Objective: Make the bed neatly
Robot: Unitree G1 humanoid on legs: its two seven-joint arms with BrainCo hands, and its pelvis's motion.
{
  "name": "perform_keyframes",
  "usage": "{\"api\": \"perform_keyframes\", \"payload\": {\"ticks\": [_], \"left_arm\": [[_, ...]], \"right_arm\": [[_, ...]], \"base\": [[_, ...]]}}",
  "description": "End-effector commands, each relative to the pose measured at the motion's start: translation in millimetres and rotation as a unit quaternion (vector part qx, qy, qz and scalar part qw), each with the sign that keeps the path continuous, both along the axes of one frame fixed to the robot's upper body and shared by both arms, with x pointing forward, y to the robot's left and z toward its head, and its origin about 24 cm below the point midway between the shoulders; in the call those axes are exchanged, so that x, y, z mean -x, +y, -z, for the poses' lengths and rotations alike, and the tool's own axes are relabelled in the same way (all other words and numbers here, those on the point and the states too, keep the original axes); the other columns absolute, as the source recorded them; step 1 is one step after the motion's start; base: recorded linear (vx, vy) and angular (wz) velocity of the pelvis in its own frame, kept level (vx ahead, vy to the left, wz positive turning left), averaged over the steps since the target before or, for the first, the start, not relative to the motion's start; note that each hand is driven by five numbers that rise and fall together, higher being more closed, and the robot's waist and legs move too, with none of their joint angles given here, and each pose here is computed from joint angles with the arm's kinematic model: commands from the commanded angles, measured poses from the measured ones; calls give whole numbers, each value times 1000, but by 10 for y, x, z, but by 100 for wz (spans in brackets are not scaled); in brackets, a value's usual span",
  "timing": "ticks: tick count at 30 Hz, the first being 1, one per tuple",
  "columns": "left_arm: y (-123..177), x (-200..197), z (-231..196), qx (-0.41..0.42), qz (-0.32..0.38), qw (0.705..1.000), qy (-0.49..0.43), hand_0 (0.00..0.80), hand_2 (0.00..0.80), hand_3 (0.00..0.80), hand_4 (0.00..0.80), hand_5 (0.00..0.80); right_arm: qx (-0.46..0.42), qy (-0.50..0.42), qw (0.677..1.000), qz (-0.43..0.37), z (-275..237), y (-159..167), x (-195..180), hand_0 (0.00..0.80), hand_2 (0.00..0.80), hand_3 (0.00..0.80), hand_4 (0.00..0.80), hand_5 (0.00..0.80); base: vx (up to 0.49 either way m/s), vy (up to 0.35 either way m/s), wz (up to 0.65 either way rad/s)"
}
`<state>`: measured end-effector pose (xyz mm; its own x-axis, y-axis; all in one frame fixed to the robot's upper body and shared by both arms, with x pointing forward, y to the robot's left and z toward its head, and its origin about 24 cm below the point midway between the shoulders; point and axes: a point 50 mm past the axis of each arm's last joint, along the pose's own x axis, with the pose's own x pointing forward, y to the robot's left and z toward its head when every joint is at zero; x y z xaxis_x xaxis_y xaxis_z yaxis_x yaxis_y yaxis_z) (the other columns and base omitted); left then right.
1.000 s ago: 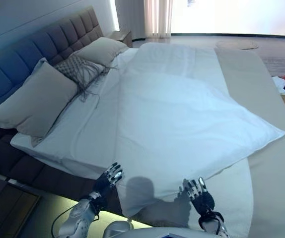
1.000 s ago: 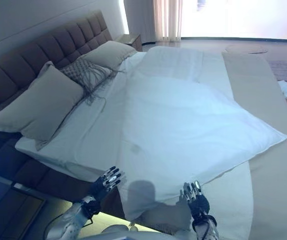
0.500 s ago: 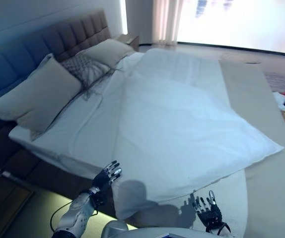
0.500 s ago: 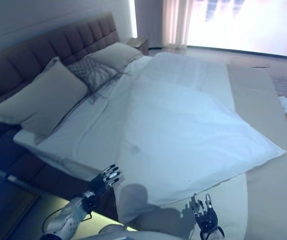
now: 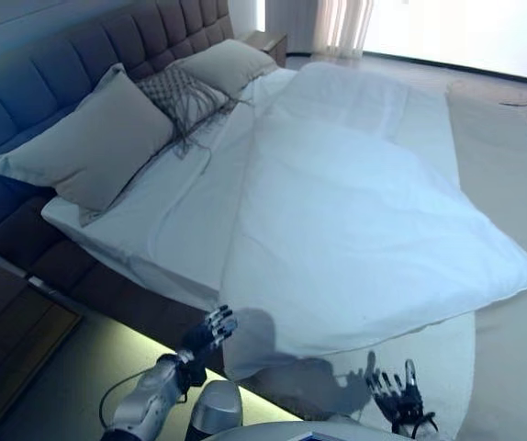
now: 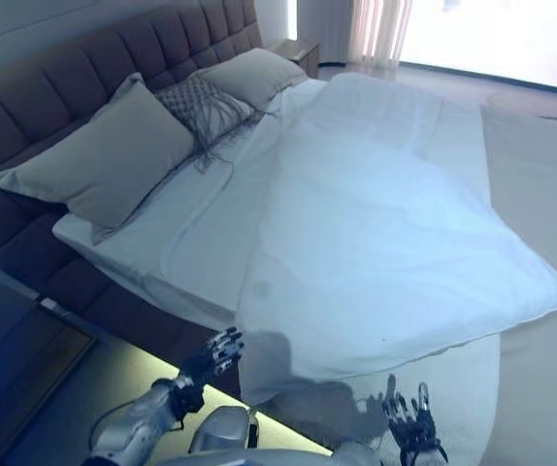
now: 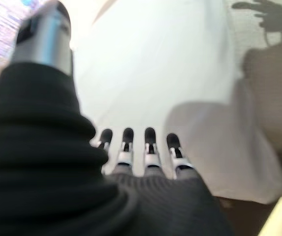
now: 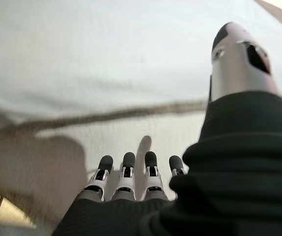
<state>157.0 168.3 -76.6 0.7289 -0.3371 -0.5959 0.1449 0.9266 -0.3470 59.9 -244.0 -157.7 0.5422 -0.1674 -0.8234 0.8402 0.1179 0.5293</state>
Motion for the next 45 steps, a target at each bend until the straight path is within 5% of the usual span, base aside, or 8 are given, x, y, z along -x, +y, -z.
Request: {"api": "perform_keyframes", "payload": {"ticks": [1,6,18,31,45], "left_arm": [[-12,-11,-243,11,0,997,-72,0,0,0,0,0],[-59,1,-246,21,3,996,-86,0,0,0,0,0],[66,-173,-284,14,-13,995,-99,0,0,0,0,0],[97,-283,-430,48,-6,992,-118,0,0,0,0,0],[18,-545,-659,102,-9,980,-168,0,0,0,0,0]], "right_arm": [[-14,-12,999,31,23,37,190,0,0,0,0,0],[11,-17,1000,-13,2,4,181,0,0,0,0,0],[65,-116,985,-107,-274,-369,-523,0,0,0,0,0],[30,-224,972,-66,-767,-835,-1078,0,0,0,0,0],[149,-317,934,-77,-1628,-1327,-1769,0,0,0,0,0]], "base": [[43,22,5],[-33,-2,7],[-34,-18,2],[-16,63,4],[-90,58,6]]}}
